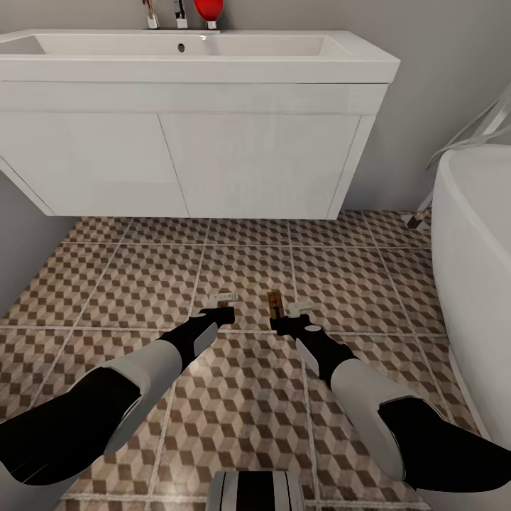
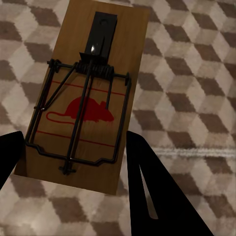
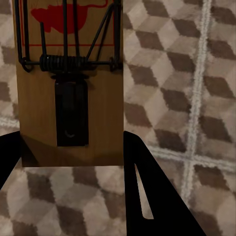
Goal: Take the four mousetraps from the cabinet in the bathroom and place them on the bathroom floor. Make sure all four end up on the same floor surface, and ensure that at least two of them are either under or directly next to the same bathroom sink.
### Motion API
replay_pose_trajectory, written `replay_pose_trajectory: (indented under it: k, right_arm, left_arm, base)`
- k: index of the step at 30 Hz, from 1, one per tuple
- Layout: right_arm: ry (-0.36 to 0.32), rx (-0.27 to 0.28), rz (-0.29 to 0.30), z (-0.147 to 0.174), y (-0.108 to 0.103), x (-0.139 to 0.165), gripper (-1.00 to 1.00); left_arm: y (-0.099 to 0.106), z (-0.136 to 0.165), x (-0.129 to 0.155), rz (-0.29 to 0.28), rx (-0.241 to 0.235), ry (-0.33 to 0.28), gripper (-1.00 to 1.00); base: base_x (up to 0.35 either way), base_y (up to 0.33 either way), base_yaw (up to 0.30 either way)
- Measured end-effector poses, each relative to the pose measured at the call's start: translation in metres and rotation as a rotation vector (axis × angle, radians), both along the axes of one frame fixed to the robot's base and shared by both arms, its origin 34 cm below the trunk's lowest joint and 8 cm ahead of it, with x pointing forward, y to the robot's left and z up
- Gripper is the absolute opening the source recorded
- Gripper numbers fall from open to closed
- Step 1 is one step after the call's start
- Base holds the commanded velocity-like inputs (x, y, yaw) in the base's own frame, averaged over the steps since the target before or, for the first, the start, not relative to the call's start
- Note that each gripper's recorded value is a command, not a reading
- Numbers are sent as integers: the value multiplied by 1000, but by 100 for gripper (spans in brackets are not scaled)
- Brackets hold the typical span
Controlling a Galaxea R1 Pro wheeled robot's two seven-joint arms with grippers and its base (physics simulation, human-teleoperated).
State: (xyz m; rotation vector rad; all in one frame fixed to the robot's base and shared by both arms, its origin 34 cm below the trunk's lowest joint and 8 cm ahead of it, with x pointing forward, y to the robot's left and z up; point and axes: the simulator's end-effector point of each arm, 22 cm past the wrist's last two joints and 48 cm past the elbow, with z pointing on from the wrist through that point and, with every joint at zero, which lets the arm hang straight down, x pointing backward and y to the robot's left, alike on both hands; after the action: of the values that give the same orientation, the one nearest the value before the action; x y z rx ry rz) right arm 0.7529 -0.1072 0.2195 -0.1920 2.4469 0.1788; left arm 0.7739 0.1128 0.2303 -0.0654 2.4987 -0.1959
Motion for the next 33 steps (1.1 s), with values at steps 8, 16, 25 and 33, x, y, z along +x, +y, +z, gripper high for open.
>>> replay_pose_trajectory:
  k: [8,16,25,33]
  right_arm:
    - [3,-3,1,-1,0,-1,-100]
    - [4,-3,0,-1,-1,-1,-100]
    - [4,-3,-1,-1,-1,-1,-100]
    - [4,-2,-2,-1,-1,-1,-100]
  left_arm:
    - [0,0,0,3,-2,-1,-100]
    - [0,1,1,4,-3,-4,-100]
    - [0,1,1,4,-3,-5,-100]
    - [0,1,1,4,-3,-5,-100]
  base:
    - [0,0,0]
    - [0,0,0]
    - [0,0,0]
    - [0,0,0]
